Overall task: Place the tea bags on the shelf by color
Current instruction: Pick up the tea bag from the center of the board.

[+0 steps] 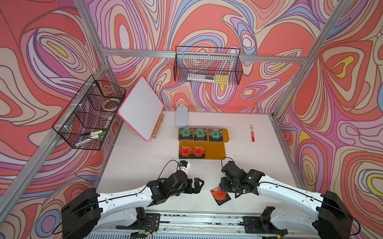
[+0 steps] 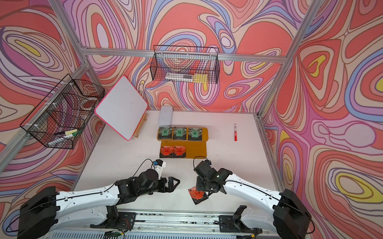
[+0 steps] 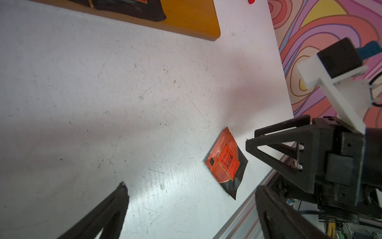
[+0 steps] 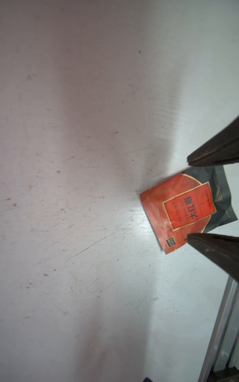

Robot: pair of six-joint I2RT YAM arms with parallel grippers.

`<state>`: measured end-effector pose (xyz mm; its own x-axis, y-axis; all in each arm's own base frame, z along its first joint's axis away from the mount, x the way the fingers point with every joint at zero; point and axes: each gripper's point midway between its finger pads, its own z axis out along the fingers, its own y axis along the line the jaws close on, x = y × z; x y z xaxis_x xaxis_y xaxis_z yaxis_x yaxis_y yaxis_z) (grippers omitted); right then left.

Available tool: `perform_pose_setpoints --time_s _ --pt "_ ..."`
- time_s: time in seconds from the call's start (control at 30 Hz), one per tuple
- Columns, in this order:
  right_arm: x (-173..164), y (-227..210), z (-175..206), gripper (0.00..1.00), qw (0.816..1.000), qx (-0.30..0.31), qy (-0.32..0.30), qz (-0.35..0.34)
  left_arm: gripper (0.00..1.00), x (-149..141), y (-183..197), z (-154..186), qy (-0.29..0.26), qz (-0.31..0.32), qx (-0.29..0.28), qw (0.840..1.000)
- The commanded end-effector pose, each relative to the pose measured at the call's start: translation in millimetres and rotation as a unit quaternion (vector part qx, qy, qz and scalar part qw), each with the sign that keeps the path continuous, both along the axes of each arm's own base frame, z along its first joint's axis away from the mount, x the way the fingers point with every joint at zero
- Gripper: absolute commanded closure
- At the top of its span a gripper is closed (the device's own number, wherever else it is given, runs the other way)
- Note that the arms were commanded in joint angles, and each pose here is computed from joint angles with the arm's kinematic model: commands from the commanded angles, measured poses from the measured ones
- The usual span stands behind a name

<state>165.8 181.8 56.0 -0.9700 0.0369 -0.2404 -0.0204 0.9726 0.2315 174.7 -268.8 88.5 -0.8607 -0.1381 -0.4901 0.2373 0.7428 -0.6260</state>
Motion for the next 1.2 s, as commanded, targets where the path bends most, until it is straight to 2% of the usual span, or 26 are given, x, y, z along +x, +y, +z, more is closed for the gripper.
perform_pose_setpoints --time_s 0.0,0.5,0.8,1.17 --pt "-13 -4 -5 0.46 1.000 0.003 0.025 -0.009 0.01 6 -9 13 -0.013 0.010 -0.017 1.000" --pt "-39 -13 -22 0.44 0.996 0.029 0.072 -0.037 0.01 -3 -16 6 -0.003 0.003 -0.008 1.000" --pt "-43 -8 -29 0.45 0.995 0.049 0.080 -0.040 0.01 -6 -16 3 0.001 0.001 -0.005 1.000" --pt "-40 18 -31 0.47 0.989 0.117 0.086 -0.034 0.03 -6 -20 -1 0.009 0.002 -0.008 1.000"
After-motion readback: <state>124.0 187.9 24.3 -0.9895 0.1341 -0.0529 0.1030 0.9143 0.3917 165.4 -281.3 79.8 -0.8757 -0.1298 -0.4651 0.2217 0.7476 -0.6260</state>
